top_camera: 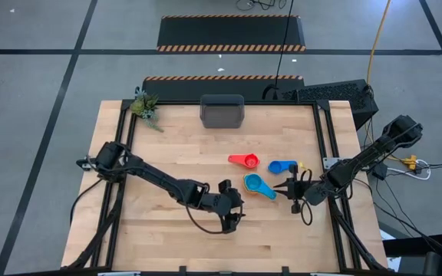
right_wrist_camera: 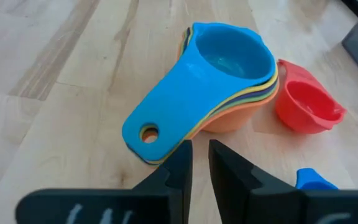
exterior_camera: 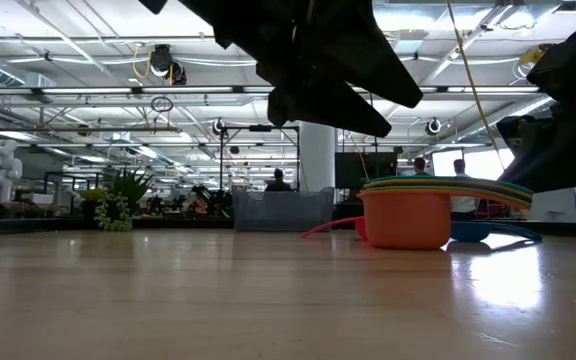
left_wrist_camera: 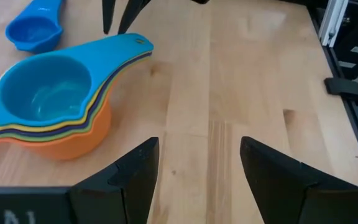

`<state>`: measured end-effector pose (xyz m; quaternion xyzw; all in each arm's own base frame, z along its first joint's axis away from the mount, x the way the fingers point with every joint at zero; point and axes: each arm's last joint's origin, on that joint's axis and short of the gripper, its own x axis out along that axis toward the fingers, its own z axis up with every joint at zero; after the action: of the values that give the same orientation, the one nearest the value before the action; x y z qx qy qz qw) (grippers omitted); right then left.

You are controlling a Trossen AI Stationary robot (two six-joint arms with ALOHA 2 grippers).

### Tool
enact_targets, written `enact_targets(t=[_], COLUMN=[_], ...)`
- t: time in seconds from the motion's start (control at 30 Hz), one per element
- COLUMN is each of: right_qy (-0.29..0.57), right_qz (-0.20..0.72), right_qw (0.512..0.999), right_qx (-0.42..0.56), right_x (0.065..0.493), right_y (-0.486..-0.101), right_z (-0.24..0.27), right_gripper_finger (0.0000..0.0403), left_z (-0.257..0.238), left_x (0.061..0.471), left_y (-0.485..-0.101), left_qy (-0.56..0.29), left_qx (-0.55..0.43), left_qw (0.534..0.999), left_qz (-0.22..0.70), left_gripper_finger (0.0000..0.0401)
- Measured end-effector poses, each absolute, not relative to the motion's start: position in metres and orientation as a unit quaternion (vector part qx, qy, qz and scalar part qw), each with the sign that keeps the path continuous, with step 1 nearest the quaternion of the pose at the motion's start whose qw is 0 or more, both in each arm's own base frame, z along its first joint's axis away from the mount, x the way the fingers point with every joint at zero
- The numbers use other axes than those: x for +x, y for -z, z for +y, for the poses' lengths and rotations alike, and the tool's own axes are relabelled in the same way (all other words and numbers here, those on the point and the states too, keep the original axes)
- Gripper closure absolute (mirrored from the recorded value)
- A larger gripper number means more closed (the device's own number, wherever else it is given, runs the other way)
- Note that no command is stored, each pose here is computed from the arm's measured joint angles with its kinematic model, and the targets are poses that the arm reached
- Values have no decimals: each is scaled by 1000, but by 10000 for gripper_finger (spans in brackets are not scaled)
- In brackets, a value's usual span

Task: Nest measuring cups in basket
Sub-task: Stack the light blue measuring cup on top of the yellow measuring cup, then stack the red measuring cup on top of the light blue measuring cup

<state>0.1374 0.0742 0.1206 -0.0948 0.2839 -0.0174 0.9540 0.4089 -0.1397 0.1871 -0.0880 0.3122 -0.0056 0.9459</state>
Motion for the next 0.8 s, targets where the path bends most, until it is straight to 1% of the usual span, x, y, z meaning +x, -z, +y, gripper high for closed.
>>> enact_targets(t=[0.17,0.27,0.37,0.5,0.63,0.8], right_qy=[15,31,48,46,48,50], right_qz=[284,279,270,262,254,238], right_qw=[953,953,954,957,960,966], right_qx=[-108,-115,-122,-120,-105,-83], right_x=[137,137,137,136,133,130], right_y=[-121,-121,-123,-127,-131,-138], right_z=[74,73,72,71,69,67], right_gripper_finger=[358,358,358,358,358,358], left_z=[-139,-136,-132,-120,-104,-91], left_x=[409,408,406,401,398,399], left_y=[-187,-185,-182,-175,-170,-170], left_qy=[-6,-25,-58,-112,-161,-206], left_qx=[-81,-64,-39,-14,-11,23], left_qw=[947,946,942,925,905,897], left_qz=[311,316,329,364,394,390], left_gripper_finger=[171,171,171,171,171,171])
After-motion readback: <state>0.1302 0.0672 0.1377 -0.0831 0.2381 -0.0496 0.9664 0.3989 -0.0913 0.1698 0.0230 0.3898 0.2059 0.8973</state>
